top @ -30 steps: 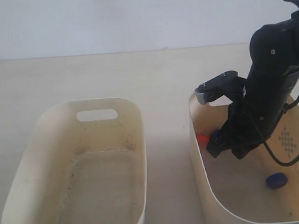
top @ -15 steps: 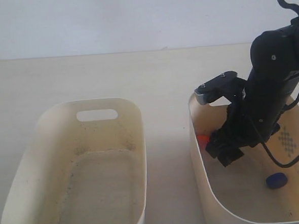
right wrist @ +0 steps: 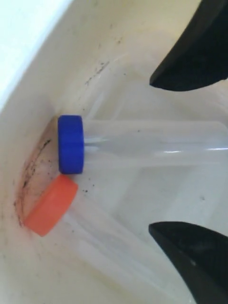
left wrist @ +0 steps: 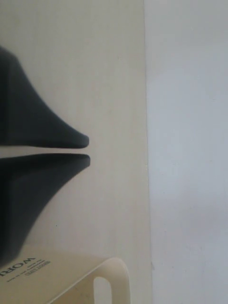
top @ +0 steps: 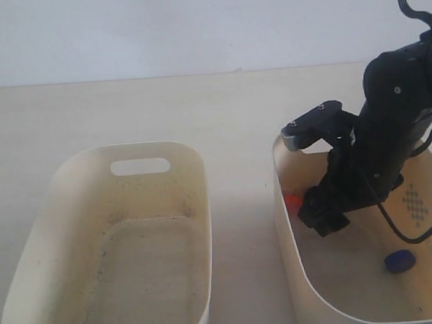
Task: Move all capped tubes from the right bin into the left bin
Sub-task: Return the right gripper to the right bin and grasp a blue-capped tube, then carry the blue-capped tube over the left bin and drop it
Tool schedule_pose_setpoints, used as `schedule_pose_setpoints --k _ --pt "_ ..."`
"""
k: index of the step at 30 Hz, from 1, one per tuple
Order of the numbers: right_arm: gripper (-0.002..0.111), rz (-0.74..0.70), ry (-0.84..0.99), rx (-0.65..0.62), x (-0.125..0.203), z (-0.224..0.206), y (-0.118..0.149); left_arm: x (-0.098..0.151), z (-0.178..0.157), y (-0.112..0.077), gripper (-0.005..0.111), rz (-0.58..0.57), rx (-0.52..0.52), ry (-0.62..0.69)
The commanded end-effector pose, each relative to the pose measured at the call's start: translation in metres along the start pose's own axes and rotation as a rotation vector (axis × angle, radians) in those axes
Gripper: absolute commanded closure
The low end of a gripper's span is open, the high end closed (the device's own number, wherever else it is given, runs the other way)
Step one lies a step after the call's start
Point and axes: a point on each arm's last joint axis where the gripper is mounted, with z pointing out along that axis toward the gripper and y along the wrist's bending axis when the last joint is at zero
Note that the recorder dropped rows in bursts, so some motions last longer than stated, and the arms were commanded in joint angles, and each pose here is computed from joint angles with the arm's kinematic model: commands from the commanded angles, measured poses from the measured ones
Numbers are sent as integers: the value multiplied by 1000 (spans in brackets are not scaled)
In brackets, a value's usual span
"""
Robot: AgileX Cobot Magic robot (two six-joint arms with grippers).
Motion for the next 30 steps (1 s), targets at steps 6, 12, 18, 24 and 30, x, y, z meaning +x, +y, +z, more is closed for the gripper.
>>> schedule_pose_setpoints --k 6,12,18,24,30 --pt "37 0 -108 17 12 16 -1 -2 0 0 102 -7 -2 -13" --pt "37 2 -107 16 25 26 1 -2 0 0 102 -7 -2 -13" --pt "65 7 -106 14 28 27 2 -2 0 0 102 -7 -2 -13" --pt "108 7 -91 12 25 19 1 -2 0 0 102 -7 -2 -13" --pt "108 9 -146 21 10 -38 -1 -2 0 0 102 -7 -2 -13"
